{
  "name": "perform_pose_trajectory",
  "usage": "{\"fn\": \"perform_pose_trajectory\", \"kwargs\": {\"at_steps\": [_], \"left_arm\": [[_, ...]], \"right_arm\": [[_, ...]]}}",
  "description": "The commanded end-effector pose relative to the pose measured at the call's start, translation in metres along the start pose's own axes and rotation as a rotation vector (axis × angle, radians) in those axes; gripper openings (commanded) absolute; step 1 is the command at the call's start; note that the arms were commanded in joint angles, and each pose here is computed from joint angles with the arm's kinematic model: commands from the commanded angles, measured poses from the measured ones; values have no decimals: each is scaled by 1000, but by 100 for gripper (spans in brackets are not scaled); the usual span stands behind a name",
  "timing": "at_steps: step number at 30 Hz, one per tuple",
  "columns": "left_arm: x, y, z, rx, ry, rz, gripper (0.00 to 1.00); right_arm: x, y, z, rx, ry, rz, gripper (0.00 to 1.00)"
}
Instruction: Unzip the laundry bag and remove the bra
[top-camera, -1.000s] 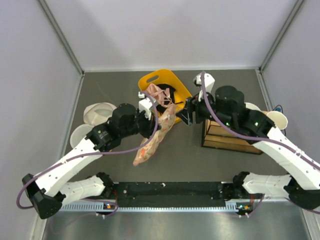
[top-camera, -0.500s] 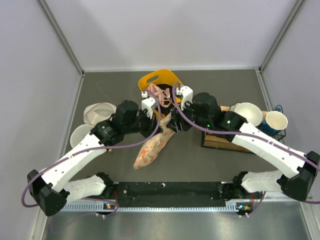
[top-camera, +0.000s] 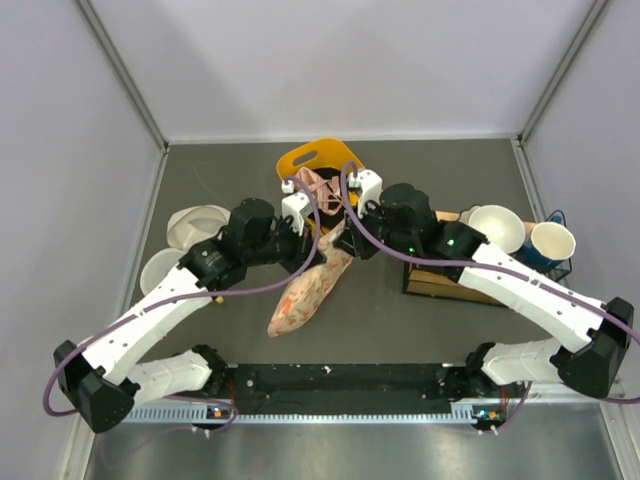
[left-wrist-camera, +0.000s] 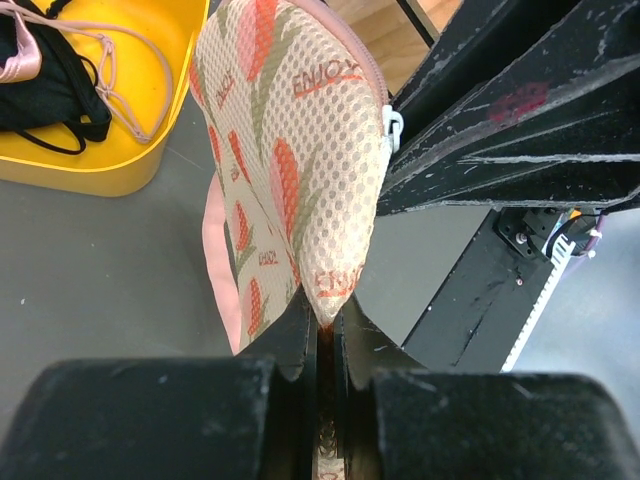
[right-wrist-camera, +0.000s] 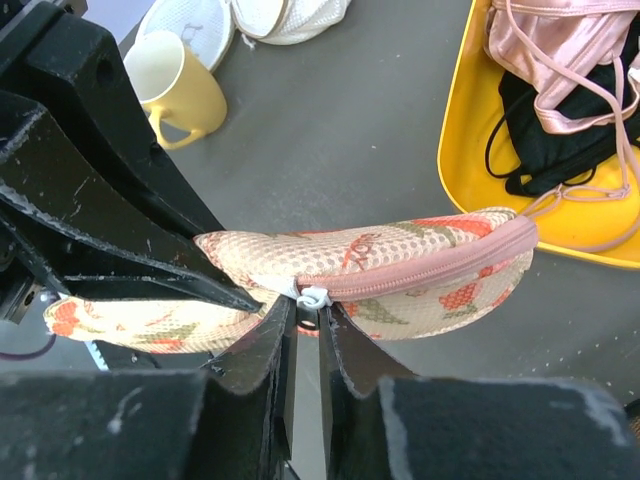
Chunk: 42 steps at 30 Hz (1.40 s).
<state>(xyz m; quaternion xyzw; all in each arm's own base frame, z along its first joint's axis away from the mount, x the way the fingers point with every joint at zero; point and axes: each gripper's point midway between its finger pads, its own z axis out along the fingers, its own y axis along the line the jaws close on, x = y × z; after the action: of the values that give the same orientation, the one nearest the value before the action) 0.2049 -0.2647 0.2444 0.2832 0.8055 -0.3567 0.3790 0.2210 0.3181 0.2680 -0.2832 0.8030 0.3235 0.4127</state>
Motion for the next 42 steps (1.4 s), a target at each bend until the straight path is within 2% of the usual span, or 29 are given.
{"fn": "perform_pose_trajectory", "kwargs": {"at_steps": [1,2,10,16,21,25,29,31,32,34,35,39,42], "left_arm": [[-26,-9,-8,44,-87,43,0],[-24,-7,-8,40,-84,39,0],[-16,1,-10,41,-62,42,0],[-2,6,-11,44,-15,50,0],[10,-5,-12,122,38,69,0],[18,-10,-6,173,102,68,0],[14,-11,-4,183,102,82,1],[5,-11,-5,175,82,87,22],[1,-12,-5,175,72,87,52],[-13,-19,-7,197,34,89,72],[-19,-22,-7,206,19,86,86],[-42,-27,-5,213,-19,68,94],[-58,-30,0,223,-70,44,92]], "right_arm": [[-28,5,-17,10,-112,-11,3],[-28,3,-19,22,-114,-12,0],[-25,-20,-28,97,-109,-21,0],[-24,-38,-35,72,-93,9,0],[-21,-43,-31,71,-61,-5,0],[-23,-39,-30,43,-50,-24,0],[-23,-22,-32,-47,-16,-23,0],[-25,-16,-32,-78,-3,-6,0],[-26,-9,-33,-110,5,2,0],[-23,-4,-32,-134,27,30,0],[-21,-2,-29,-150,46,39,0],[-19,-4,-27,-134,64,51,0],[-21,-6,-27,-116,66,58,0]]}}
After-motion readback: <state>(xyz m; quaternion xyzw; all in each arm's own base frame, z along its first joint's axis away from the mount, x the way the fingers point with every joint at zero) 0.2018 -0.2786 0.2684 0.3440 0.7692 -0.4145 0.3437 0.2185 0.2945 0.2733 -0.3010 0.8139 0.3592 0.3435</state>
